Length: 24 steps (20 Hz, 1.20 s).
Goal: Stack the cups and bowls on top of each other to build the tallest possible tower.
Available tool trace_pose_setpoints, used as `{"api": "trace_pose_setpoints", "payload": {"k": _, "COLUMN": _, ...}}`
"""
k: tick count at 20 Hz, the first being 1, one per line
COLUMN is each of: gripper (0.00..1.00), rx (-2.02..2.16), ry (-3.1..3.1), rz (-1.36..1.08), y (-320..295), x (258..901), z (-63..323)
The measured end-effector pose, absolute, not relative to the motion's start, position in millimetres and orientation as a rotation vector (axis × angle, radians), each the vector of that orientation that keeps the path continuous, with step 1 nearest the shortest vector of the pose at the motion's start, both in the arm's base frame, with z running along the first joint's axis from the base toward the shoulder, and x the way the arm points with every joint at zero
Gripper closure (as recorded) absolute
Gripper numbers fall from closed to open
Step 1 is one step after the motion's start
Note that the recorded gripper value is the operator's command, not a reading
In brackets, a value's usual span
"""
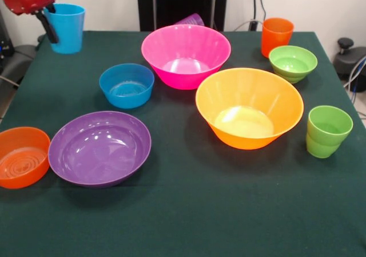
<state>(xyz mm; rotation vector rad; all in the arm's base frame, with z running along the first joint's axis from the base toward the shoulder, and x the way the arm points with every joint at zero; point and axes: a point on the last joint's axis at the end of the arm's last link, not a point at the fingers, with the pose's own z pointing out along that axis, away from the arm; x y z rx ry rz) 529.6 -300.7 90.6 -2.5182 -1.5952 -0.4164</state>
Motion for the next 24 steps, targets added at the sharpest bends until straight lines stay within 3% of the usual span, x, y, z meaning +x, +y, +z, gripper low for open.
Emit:
{"api": "trace_pose_setpoints", "payload": {"k": 14, "gripper": 1.0, "rx": -2.547, "ry": -1.434, "rz": -0.34, "y": -346.1, "x": 561.5, "z": 114.9}}
{"api": "trace_pose_setpoints", "payload": {"k": 24, "gripper": 1.0, "rx": -2.58, "ry": -1.351, "rz": -0.359, "y": -363.2, "x": 590.8, "z": 104.4}}
